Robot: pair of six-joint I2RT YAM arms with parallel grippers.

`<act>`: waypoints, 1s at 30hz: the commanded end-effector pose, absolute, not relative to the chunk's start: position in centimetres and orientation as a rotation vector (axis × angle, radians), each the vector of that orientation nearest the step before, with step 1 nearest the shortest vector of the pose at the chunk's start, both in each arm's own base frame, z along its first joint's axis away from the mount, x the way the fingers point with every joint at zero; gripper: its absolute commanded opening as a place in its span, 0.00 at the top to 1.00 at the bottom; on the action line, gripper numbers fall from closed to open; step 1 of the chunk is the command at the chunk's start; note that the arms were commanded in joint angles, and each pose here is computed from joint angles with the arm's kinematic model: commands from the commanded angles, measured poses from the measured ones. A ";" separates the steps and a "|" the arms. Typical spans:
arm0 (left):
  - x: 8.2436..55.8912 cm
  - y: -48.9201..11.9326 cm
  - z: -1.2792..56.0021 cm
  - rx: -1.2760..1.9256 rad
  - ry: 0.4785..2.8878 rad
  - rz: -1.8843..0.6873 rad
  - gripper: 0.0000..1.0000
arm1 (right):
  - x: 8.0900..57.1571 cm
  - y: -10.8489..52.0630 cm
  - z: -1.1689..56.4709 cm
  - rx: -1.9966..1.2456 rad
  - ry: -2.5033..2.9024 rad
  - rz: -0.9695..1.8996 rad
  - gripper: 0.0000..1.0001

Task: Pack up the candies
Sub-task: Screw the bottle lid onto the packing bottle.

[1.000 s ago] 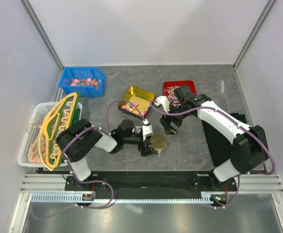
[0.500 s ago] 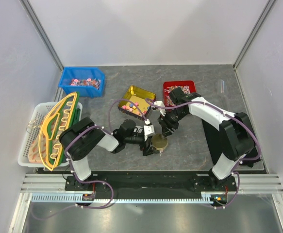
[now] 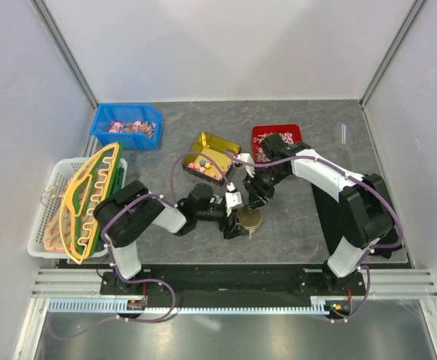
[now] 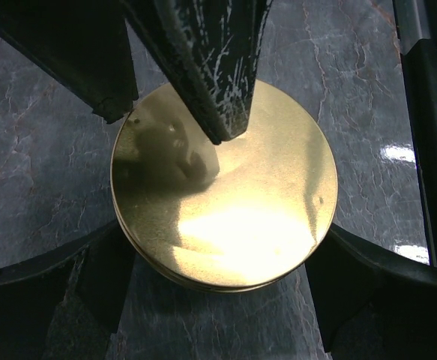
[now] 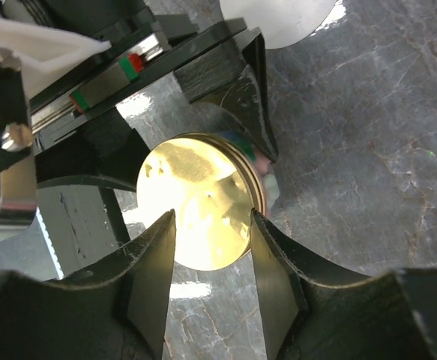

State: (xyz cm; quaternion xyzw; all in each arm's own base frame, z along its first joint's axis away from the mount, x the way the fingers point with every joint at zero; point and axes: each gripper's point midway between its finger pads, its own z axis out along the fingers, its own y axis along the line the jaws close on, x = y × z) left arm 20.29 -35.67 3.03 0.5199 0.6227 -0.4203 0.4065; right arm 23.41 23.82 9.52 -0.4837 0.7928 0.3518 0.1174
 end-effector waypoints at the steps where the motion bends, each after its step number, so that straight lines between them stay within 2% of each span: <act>1: 20.3 -35.6 1.8 1.346 1.597 -1.030 0.09 | 24.1 24.4 9.7 -1.417 2.268 1.003 0.50; 5: 20.1 -35.8 1.9 1.355 1.587 -1.039 0.09 | 24.6 24.3 9.5 -1.408 2.277 0.971 0.54; 15: 20.1 -35.8 1.8 1.358 1.597 -1.038 0.12 | 23.9 23.7 8.1 -1.417 2.340 0.958 0.55; 21: 20.2 -35.8 1.7 1.357 1.606 -1.038 0.15 | 23.3 23.2 7.4 -1.415 2.376 0.958 0.62; 27: 20.3 -35.9 1.6 1.357 1.610 -1.035 0.15 | 22.6 22.6 7.7 -1.408 2.390 0.938 0.66; 30: 20.3 -35.9 1.6 1.357 1.618 -1.037 0.19 | 22.3 22.3 7.7 -1.404 2.402 0.927 0.66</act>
